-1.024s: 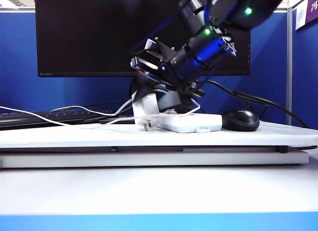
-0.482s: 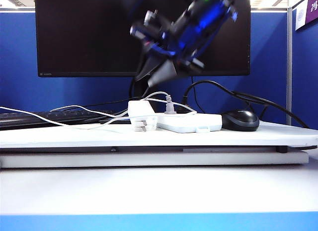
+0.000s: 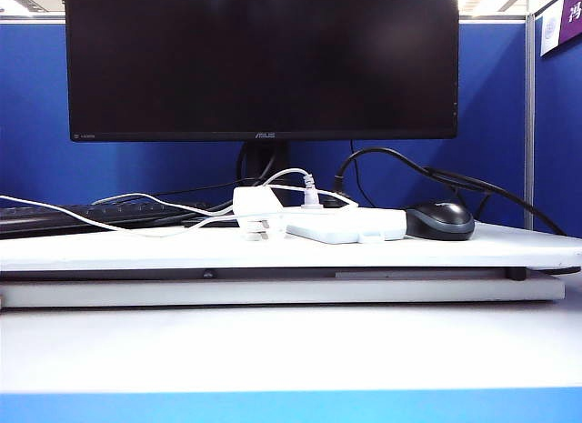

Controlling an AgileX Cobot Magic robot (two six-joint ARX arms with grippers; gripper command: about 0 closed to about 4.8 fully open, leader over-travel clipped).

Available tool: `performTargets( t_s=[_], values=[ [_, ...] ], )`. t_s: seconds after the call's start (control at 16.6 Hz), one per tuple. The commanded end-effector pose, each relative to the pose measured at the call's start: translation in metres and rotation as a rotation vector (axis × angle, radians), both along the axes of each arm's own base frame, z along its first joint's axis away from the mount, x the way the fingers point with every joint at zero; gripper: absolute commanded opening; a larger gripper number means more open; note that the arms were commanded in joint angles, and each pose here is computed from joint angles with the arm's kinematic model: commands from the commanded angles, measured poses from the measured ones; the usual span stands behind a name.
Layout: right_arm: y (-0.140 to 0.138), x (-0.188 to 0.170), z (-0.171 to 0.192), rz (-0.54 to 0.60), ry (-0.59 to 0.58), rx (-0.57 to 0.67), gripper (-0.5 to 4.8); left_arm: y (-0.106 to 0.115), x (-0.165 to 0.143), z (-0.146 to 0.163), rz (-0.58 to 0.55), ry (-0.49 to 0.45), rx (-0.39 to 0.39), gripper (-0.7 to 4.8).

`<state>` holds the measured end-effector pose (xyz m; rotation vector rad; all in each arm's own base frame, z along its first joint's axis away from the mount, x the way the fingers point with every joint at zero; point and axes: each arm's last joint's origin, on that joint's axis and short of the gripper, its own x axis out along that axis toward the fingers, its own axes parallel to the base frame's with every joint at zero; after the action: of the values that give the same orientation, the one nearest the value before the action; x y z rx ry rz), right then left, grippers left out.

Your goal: Unplug the white charger from the socket, then place it next to the socket.

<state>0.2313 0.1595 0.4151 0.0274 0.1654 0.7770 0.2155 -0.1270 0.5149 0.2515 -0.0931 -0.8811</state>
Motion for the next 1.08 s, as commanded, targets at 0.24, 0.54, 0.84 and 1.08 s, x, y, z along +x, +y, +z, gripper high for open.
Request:
performTargets(
  t_s=[0.24, 0.54, 0.84, 1.08],
  values=[
    [-0.063, -0.093, 0.061, -0.045, -0.298, 0.128, -0.01, 0.058, -0.102, 0.013, 0.130, 0.031, 0.085, -0.06],
    [-0.095, -0.141, -0.002, -0.083, -0.369, 0.146, -0.01, 0.129, -0.227, -0.002, 0.282, -0.003, 0.077, -0.06],
    [-0.102, -0.147, -0.086, -0.142, -0.245, 0.102, -0.01, 0.163, -0.290, -0.032, 0.289, 0.047, 0.029, -0.06],
    [-0.111, -0.158, -0.137, -0.208, -0.183, 0.070, -0.01, 0.159, -0.284, -0.076, 0.266, 0.165, 0.071, -0.05]
  ],
)
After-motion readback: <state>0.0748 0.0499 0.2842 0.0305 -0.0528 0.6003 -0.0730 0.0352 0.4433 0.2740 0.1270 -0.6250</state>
